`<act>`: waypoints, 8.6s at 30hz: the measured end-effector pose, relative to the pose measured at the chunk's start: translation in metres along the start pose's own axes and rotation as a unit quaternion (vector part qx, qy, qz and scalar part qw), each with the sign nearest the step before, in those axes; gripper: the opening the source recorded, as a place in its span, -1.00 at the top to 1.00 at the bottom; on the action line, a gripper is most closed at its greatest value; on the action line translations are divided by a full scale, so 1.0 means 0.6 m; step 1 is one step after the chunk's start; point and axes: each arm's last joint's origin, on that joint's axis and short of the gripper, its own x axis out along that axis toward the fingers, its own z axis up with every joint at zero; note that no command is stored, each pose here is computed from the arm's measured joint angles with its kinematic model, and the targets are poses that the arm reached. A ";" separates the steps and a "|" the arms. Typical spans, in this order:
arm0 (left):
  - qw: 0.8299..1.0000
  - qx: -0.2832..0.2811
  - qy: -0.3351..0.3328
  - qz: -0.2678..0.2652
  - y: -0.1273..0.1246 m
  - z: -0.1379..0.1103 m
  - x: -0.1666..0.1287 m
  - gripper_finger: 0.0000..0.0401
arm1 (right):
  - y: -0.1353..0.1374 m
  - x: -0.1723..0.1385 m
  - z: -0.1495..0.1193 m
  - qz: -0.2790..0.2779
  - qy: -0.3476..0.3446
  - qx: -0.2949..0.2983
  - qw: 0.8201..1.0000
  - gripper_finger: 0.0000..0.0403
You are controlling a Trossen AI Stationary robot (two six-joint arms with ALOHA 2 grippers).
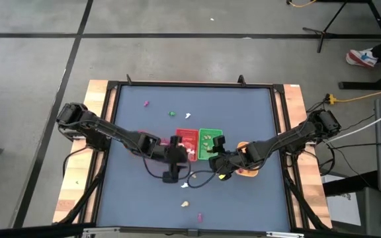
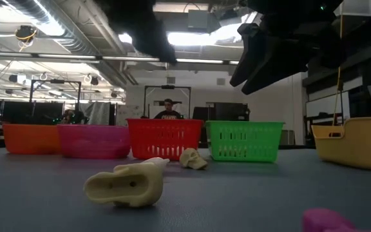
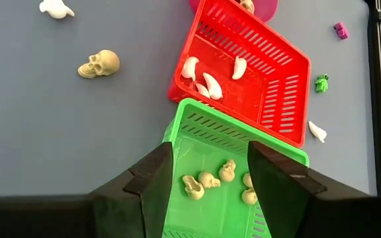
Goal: Sort Halloween decoration
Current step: Put the white ghost toy into the red bin
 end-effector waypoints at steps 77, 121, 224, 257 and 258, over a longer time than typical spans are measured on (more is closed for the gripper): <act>0.994 -0.072 0.028 0.081 -0.179 -0.131 0.156 0.30 | 0.000 0.000 0.000 0.000 0.000 0.017 1.000 0.03; 0.994 -0.080 0.016 0.072 -0.181 -0.127 0.157 0.50 | 0.000 0.000 0.000 0.000 0.000 0.017 1.000 0.03; 0.995 -0.095 0.010 0.042 -0.175 -0.118 0.163 0.80 | 0.001 0.000 0.000 0.009 -0.001 0.017 1.000 0.03; 0.980 -0.107 -0.047 0.161 -0.047 -0.028 0.086 0.80 | 0.004 0.000 0.001 0.040 -0.006 0.017 0.999 0.03; 0.979 -0.108 -0.040 0.167 -0.039 -0.029 0.088 0.80 | 0.005 0.000 0.001 0.047 -0.007 0.018 0.999 0.03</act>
